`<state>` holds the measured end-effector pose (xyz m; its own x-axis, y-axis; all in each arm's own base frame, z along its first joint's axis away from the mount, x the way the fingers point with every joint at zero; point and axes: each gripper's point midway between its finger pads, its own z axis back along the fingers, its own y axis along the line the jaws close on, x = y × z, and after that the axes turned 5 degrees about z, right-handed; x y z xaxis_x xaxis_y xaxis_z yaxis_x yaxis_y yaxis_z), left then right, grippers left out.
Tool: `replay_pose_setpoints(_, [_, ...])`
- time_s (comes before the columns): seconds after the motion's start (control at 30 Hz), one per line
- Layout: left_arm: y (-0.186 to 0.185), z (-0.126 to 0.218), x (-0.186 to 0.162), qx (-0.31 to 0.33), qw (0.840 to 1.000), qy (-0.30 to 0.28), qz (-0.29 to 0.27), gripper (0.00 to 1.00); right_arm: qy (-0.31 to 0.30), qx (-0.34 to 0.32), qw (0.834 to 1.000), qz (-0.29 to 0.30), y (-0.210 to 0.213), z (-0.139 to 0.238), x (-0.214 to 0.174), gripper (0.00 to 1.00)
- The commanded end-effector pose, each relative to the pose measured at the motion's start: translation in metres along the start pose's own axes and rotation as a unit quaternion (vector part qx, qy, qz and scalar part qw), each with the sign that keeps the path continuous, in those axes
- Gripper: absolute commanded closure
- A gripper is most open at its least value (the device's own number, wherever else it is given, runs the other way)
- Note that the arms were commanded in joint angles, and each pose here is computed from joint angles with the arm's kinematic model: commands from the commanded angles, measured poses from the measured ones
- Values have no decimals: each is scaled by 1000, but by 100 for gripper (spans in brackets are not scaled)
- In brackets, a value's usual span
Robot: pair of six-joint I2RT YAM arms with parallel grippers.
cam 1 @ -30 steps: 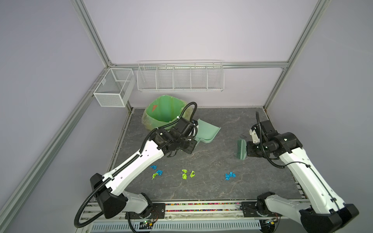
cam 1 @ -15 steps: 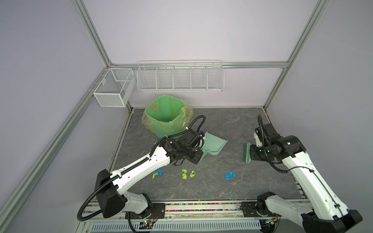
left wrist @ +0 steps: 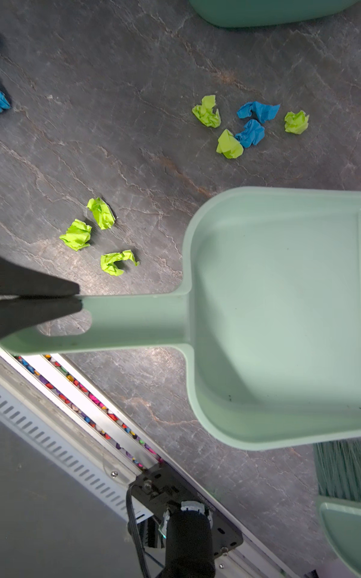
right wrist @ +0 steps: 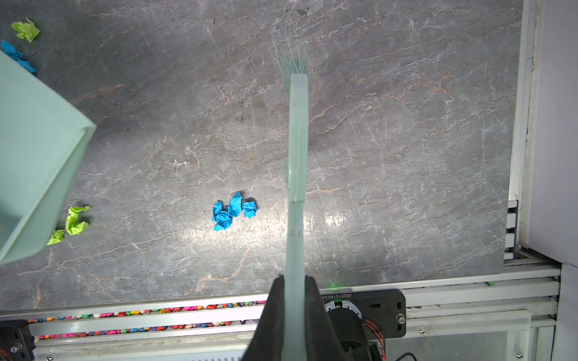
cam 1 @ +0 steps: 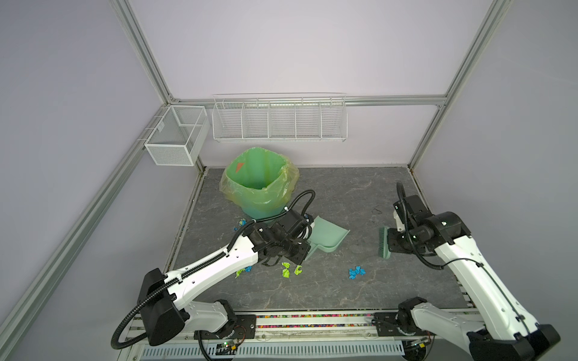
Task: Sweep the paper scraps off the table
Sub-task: 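Move the dustpan toward the blue scraps nearer the robot while the right brush follows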
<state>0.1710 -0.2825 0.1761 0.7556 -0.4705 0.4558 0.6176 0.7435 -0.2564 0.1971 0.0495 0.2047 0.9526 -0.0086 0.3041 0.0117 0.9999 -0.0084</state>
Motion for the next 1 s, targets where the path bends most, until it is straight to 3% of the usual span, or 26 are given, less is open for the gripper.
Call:
replay_pose_setpoints(0.0, [-3, 3, -19, -4, 1000, 22, -20, 100, 8, 1, 1000, -10, -1, -1, -3, 93])
replay_pose_setpoints(0.33, [-22, -17, -70, 18, 992, 81, -92, 100, 34, 6, 999, -9, 3, -1, -14, 93])
replay_pose_setpoints(0.43, [-26, -21, -77, 23, 990, 100, -93, 100, 36, 9, 999, -12, 5, -5, -18, 93])
replay_pose_setpoints(0.53, [-20, -25, -84, 68, 986, 108, -109, 100, 39, 9, 999, -13, 7, -9, -22, 93])
replay_pose_setpoints(0.7, [-35, -36, -98, 66, 980, 128, -138, 100, 46, 1, 999, -4, 12, -13, -25, 93])
replay_pose_setpoints(0.97, [-39, -38, -98, 60, 981, 128, -134, 100, 54, -8, 998, 8, 14, -15, -31, 93])
